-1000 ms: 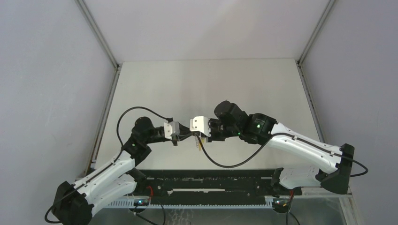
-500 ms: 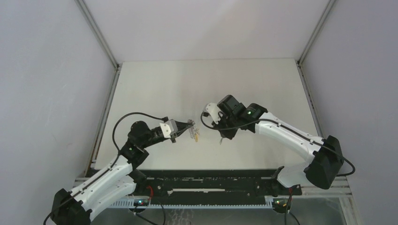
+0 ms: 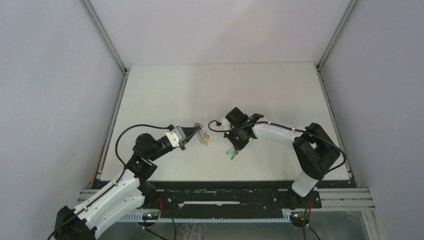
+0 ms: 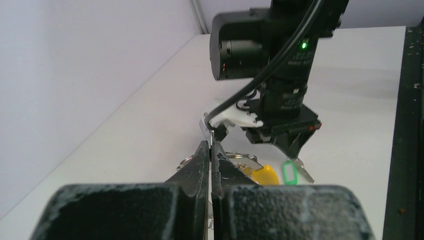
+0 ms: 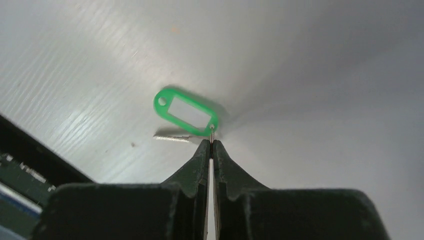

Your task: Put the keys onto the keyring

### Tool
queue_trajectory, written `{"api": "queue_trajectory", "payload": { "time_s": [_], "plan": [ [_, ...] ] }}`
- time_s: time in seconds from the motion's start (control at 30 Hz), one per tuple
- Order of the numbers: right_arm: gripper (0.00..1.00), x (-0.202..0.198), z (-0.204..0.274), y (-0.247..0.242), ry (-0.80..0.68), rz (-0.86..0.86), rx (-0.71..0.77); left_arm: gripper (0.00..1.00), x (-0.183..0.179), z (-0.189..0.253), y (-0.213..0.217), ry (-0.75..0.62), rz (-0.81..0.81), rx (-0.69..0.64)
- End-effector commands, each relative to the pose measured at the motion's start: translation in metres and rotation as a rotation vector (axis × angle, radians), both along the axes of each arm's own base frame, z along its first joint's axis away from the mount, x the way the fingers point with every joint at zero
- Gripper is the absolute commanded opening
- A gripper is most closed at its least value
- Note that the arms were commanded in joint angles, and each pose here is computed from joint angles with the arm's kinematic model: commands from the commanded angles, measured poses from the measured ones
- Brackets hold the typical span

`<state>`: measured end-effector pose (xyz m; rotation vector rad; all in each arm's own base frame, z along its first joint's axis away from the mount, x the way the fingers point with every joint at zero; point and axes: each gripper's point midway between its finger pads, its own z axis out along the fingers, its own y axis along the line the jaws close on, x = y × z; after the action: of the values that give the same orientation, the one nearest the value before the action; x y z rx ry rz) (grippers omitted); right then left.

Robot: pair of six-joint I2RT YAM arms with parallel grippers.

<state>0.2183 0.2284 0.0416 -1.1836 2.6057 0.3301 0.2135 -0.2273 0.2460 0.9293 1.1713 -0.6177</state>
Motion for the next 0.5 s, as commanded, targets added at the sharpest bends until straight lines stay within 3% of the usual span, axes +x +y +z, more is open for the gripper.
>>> {"api": "queue_trajectory", "payload": {
  "time_s": [0.0,0.47],
  "plan": [
    [0.00,0.044,-0.004,0.033,-0.146,-0.057,0.120,0.00,0.001,0.012,0.004,-0.057,0.026,-0.043],
    [0.00,0.082,-0.021,0.043,-0.279,-0.117,0.129,0.00,0.001,0.011,0.004,-0.057,0.023,-0.049]
  ]
}}
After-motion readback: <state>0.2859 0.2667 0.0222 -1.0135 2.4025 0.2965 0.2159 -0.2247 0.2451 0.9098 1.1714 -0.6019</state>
